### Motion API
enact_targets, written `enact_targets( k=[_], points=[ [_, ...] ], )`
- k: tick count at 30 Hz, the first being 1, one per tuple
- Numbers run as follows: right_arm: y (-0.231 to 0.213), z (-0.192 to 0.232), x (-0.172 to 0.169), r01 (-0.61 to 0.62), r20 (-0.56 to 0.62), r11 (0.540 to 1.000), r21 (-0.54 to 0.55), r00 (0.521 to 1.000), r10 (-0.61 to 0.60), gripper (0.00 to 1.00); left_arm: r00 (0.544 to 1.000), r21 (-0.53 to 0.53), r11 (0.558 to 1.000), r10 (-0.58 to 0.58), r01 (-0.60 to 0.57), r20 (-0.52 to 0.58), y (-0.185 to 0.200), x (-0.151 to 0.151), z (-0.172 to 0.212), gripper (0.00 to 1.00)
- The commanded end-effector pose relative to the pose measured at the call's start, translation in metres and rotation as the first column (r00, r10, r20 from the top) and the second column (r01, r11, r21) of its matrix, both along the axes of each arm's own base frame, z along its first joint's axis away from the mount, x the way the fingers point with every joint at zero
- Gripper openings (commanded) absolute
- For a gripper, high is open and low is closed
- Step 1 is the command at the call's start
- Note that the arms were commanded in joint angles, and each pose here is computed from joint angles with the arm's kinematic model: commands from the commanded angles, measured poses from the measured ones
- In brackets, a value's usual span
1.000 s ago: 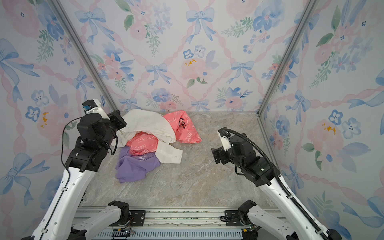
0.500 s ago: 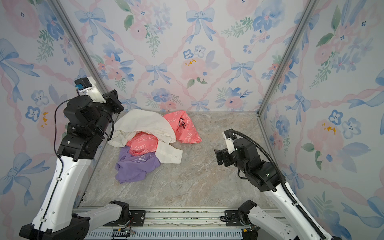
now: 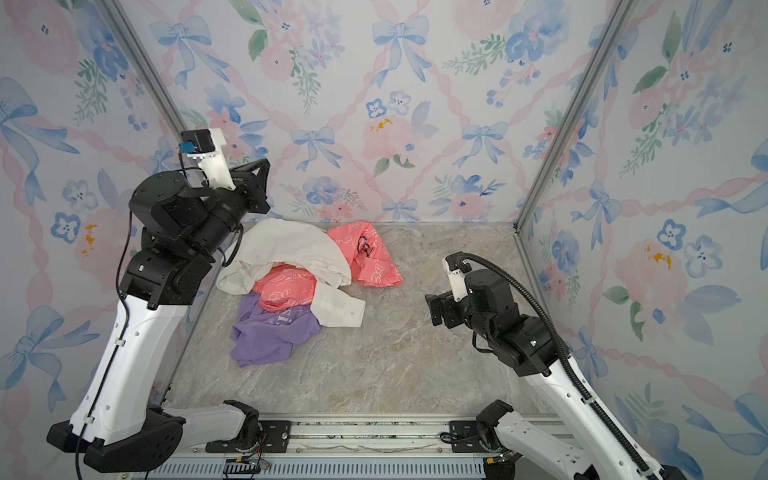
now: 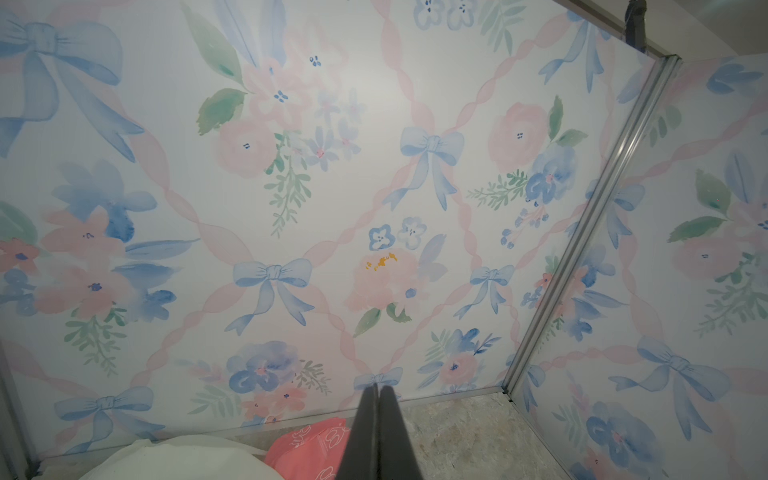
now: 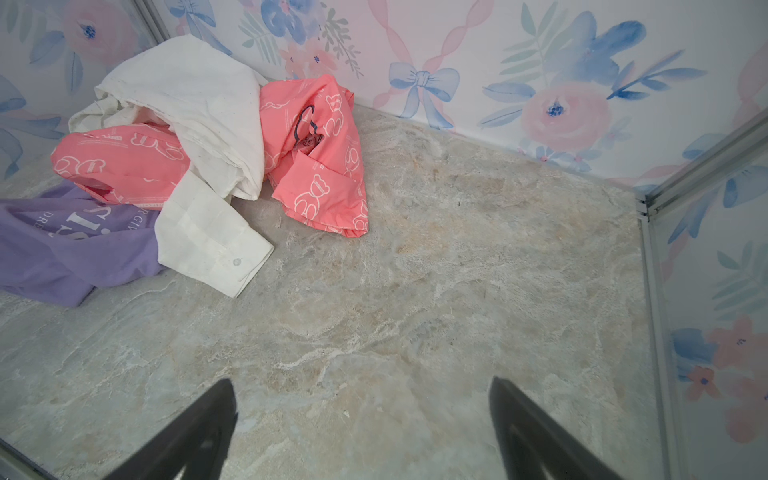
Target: Pick out a specific cloth from the pile
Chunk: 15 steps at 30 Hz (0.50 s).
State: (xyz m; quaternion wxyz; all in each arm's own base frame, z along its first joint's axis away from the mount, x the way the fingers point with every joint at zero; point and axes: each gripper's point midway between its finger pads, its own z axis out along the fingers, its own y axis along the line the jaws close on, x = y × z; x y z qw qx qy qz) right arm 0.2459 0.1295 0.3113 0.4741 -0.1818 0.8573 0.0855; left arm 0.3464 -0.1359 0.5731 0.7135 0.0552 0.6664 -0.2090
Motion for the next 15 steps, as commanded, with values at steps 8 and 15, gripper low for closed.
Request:
enact_targets(
  k=[8, 15],
  points=[
    [0.019, 0.028, -0.003, -0.065, 0.013, 0.991, 0.118, 0.998, 0.064, 0.97, 0.962, 0.112, 0.959, -0.267, 0.261, 0.051, -0.077, -0.016, 0.007, 0.00],
    [0.025, 0.021, 0.002, -0.065, -0.024, 0.991, 0.115, 0.997, 0.068, 0.97, 0.978, 0.039, 0.999, -0.018, 0.027, -0.208, -0.047, 0.007, -0.096, 0.45]
  ],
)
